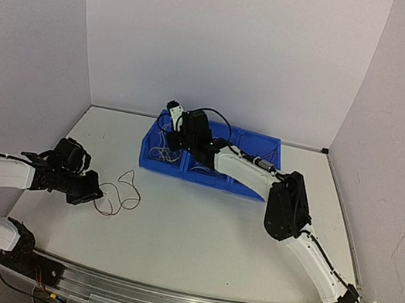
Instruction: Untangle the cables
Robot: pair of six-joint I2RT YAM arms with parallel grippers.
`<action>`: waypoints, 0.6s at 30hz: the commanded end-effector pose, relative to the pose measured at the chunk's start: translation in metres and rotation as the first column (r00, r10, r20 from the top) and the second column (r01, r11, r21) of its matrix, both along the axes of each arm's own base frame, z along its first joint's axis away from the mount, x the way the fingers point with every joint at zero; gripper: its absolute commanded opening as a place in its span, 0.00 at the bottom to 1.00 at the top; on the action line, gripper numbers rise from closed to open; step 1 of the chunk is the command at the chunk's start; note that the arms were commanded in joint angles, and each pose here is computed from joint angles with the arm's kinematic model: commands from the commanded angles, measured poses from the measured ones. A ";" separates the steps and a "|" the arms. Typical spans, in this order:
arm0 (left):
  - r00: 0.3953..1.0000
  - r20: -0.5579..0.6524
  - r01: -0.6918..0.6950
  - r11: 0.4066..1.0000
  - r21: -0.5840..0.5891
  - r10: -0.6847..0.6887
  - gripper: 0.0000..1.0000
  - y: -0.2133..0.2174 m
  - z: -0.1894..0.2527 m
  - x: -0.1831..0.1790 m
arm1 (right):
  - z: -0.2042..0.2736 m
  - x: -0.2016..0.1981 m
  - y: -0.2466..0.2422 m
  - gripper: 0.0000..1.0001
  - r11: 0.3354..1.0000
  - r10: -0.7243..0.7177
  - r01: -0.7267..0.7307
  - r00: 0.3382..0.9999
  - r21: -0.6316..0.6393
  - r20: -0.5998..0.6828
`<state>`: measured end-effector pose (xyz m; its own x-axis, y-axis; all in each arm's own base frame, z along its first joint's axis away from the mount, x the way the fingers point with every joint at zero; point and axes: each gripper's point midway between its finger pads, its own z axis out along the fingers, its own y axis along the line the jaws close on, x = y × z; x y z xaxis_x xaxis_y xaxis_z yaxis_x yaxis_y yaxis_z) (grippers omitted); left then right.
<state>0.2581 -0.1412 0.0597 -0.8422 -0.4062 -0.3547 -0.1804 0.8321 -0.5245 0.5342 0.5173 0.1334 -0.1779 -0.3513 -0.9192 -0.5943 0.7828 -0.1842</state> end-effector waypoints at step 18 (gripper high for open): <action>1.000 0.021 0.011 1.000 0.016 -0.012 0.00 0.000 0.001 0.004 | 0.031 0.014 0.001 0.19 0.989 0.094 -0.097 0.995 0.115 0.034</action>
<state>0.2581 -0.1410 0.0592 -0.8433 -0.4011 -0.3576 -0.1764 0.8352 -0.5208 0.5557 0.5115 0.1374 -0.1556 -0.2886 -0.9447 -0.6239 0.7702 -0.1325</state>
